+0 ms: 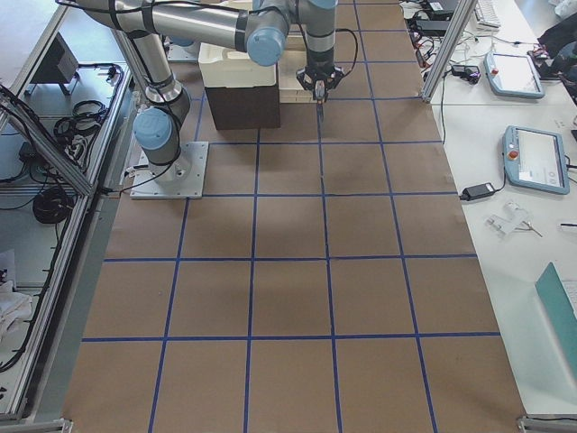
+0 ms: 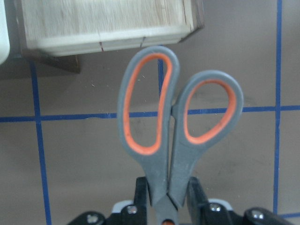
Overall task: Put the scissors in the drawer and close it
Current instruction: 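Lift the scissors with the right gripper and carry them over the drawer, then lower the scissors into the drawer and open the right gripper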
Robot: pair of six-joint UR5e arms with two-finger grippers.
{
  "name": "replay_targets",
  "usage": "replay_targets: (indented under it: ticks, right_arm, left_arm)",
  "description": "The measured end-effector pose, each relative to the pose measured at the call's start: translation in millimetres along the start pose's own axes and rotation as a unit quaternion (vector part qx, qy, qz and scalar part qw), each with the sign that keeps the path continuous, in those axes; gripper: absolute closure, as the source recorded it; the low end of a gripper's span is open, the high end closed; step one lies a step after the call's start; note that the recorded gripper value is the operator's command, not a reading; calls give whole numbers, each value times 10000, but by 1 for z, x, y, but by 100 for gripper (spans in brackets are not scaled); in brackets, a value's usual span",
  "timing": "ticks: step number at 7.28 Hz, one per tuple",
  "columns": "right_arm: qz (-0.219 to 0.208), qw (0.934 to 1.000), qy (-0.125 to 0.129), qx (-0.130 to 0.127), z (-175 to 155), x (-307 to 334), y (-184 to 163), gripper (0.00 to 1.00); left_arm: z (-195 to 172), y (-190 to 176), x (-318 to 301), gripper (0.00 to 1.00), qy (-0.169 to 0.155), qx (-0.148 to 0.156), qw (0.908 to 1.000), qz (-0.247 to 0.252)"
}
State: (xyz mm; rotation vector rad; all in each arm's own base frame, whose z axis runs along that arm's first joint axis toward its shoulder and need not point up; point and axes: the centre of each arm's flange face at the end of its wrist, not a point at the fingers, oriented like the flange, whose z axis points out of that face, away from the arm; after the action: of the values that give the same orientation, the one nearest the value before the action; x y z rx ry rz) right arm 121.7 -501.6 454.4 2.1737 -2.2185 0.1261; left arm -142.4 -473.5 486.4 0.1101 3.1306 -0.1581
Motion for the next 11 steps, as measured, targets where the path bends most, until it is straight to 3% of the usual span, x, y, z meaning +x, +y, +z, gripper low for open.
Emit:
replay_targets:
  ticks: [3, 5, 8, 9, 10, 11]
  right_arm:
    - [-210, 9998, 47, -58, 26, -26, -143, 100]
    - [-325, 9992, 74, -241, 48, -32, -216, 100]
    - [-378, 9985, -145, -369, 85, -31, -263, 100]
    - [-415, 9979, -262, -412, 98, -30, -267, 92]
    - [-445, 9974, -351, -443, 106, -31, -268, 57]
    - [-444, 9972, -403, -443, 109, -32, -269, 5]
  left_arm:
    - [0, -1, -2, 0, -3, 5, 10000, -1]
    - [-1, -1, -3, 0, -3, 11, 10000, -10]
    - [-1, -1, -4, 0, 2, 12, 10000, -21]
    - [-1, -1, -4, 0, 2, 12, 10000, -25]
    - [-1, -1, -4, 0, 2, 12, 10000, -27]
    - [-1, -1, -4, 0, 2, 12, 10000, -30]
